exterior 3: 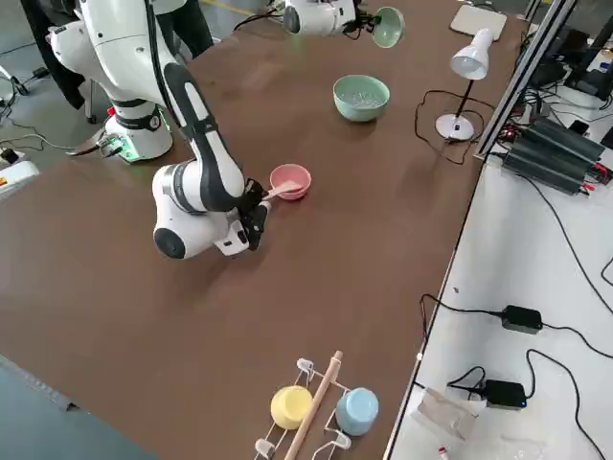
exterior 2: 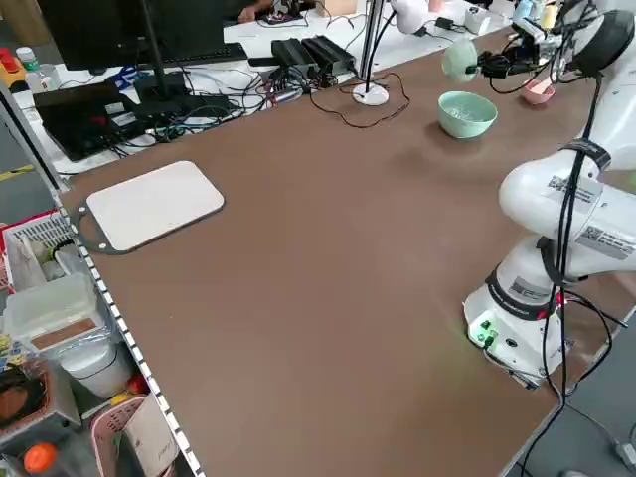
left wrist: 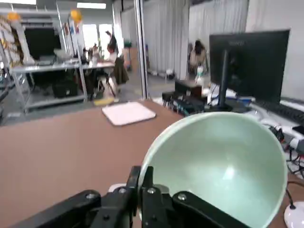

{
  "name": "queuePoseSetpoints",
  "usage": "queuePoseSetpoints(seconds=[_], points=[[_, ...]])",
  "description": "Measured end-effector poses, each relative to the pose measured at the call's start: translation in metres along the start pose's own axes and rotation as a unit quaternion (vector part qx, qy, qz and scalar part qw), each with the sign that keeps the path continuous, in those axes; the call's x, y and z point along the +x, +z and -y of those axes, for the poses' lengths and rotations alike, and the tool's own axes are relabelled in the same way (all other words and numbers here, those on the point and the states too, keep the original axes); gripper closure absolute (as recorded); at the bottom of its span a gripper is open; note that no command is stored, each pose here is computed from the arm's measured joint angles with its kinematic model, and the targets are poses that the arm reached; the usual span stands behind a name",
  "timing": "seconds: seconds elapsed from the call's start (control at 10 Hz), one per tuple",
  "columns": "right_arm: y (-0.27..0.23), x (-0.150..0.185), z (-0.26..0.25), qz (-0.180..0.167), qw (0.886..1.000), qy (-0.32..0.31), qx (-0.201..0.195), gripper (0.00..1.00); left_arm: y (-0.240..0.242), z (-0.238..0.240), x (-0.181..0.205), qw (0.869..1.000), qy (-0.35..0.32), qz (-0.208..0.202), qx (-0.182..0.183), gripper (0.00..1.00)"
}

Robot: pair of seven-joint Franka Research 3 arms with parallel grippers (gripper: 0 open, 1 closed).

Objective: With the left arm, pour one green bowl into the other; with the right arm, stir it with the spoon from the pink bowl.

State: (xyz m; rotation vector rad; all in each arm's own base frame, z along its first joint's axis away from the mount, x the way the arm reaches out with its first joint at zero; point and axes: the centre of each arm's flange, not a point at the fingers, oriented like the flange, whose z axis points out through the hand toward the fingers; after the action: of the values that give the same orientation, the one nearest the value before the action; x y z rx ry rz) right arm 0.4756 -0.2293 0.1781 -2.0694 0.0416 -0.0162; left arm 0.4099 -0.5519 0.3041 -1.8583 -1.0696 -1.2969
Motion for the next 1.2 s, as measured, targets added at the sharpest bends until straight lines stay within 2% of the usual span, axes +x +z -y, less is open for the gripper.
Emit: queuePoseSetpoints(seconds=[0.2,0.3,0.4,0.5,0.6,0.8,1.1,1.2], points=[[-0.001,0.003,0.004,0.002,1.000,-0.004,0.003,0.94,0.021,-0.014,0.017,0.992,0.001,0.117,0.036,0.95],[-0.002,0.004,0.008,0.005,1.000,-0.008,0.010,0.94,0.035,-0.021,0.031,0.983,0.023,0.174,0.059,0.95],[-0.004,0.007,0.013,0.007,1.000,-0.011,0.016,0.94,0.051,-0.026,0.051,0.964,0.070,0.243,0.082,0.95],[-0.009,0.010,0.022,0.007,1.000,-0.011,0.019,0.94,0.070,-0.029,0.077,0.940,0.114,0.308,0.093,0.95],[-0.016,0.014,0.035,0.007,1.000,-0.006,0.021,0.94,0.089,-0.030,0.100,0.924,0.137,0.342,0.098,0.95],[-0.031,0.027,0.074,0.008,1.000,0.004,0.016,0.94,0.128,-0.018,0.134,0.908,0.164,0.372,0.102,0.95],[-0.032,0.057,0.178,0.016,0.999,0.028,-0.021,0.94,0.198,0.010,0.196,0.887,0.167,0.429,0.038,0.95],[-0.025,0.067,0.221,0.026,0.998,0.041,-0.045,0.94,0.227,0.020,0.206,0.883,0.151,0.443,0.015,0.95]])
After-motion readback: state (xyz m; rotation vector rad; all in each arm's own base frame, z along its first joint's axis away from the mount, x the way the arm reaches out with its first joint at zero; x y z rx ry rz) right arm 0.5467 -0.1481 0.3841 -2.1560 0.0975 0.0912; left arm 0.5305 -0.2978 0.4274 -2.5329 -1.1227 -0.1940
